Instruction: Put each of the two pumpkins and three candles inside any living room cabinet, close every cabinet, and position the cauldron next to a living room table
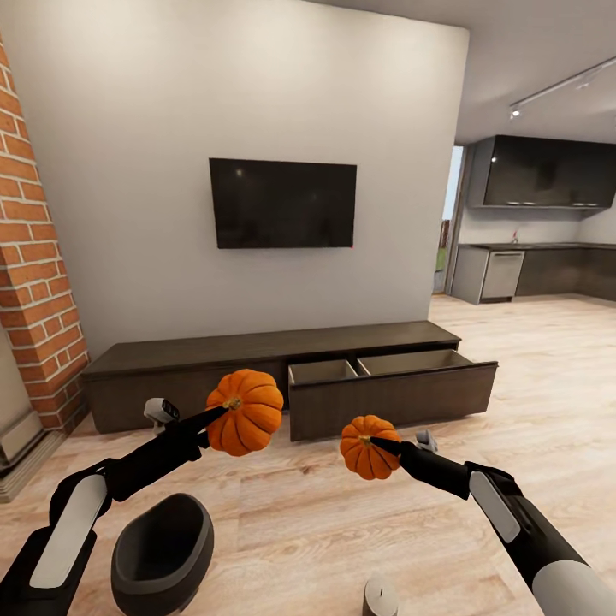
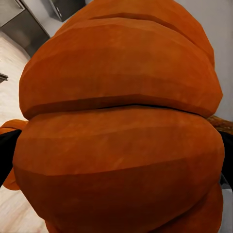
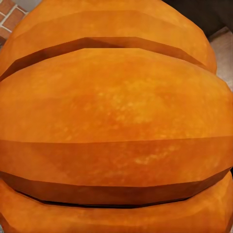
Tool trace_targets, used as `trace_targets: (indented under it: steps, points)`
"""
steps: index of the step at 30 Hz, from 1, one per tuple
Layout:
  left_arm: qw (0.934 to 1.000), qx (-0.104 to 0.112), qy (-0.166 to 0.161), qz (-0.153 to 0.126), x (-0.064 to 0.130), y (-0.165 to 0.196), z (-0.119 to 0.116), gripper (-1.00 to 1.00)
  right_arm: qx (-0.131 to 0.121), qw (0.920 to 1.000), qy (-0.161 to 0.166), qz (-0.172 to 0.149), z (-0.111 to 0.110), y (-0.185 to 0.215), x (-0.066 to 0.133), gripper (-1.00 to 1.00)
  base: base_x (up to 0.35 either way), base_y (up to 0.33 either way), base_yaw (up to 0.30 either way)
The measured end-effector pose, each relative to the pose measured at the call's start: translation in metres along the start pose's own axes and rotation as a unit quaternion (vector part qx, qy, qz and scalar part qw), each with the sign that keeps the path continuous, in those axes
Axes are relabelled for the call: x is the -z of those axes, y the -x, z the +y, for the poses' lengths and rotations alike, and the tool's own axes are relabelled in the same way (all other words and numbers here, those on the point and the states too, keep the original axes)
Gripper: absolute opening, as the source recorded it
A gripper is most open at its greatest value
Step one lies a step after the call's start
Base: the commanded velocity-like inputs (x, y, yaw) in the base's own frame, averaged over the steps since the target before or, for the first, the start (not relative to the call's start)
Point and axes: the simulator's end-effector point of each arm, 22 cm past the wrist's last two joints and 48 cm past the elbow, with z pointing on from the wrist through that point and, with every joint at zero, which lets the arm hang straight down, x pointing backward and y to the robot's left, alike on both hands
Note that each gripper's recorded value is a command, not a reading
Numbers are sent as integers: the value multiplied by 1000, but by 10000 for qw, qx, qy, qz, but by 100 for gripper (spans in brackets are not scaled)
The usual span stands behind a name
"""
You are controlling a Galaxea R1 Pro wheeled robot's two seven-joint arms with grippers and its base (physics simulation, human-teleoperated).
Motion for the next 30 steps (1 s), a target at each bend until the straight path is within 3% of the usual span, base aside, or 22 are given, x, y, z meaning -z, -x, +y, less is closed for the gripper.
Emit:
trace_targets:
  steps: [30]
  points:
    - [9997, 214, 141, 43, -25, 38, -18, -100, -158, 9997, -129, 139, 24, 32, -3, -100, 0, 0, 0]
